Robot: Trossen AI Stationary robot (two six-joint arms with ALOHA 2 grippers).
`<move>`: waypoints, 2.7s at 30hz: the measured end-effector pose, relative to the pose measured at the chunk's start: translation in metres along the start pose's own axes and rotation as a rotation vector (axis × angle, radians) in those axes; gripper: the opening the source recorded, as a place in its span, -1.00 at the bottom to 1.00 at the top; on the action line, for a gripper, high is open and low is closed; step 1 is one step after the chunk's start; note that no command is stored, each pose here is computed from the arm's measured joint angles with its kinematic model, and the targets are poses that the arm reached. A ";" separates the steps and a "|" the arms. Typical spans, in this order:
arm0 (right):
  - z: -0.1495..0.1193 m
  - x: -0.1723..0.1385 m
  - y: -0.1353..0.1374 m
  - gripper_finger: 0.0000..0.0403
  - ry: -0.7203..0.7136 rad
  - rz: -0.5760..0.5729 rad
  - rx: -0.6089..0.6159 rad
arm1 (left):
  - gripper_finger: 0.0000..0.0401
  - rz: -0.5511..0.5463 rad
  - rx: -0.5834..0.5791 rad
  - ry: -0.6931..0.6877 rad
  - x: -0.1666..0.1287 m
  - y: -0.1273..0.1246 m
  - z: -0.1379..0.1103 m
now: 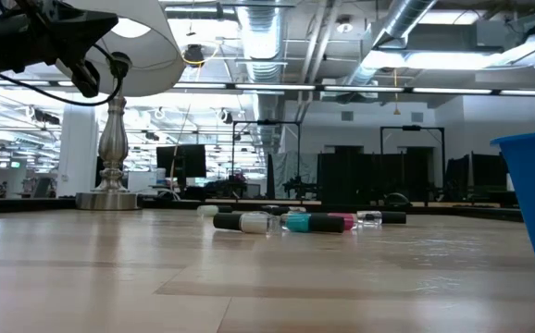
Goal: Pick & Place Nail Polish
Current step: Put the pink nail polish into the blue bin
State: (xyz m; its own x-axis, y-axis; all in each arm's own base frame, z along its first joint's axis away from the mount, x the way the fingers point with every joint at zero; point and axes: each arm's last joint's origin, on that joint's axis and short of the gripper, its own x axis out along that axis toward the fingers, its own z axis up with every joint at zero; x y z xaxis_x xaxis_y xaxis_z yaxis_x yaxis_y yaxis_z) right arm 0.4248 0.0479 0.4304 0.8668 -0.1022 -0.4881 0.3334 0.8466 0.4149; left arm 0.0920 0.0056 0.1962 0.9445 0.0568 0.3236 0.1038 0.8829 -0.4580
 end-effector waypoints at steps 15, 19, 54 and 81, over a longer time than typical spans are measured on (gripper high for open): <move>0.025 -0.011 0.024 -0.77 -0.173 0.376 -0.148 | -1.00 0.001 0.000 0.001 0.000 0.000 0.000; 0.032 -0.014 0.029 -0.77 -0.214 0.506 -0.176 | -0.99 0.001 0.000 0.001 0.000 0.000 0.000; 0.065 -0.062 0.056 -0.77 -0.613 1.124 -0.237 | -0.99 0.001 0.000 0.002 0.000 0.000 0.000; 0.045 -0.069 0.082 -0.77 -0.708 1.109 -0.449 | -0.99 0.001 0.000 0.002 0.000 0.000 0.000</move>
State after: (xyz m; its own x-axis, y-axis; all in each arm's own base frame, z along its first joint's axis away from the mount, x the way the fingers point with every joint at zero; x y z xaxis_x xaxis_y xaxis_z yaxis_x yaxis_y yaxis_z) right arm 0.4090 0.1006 0.5323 0.6436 0.6004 0.4746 -0.6738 0.7386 -0.0205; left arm 0.0921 0.0056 0.1961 0.9451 0.0567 0.3219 0.1031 0.8829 -0.4581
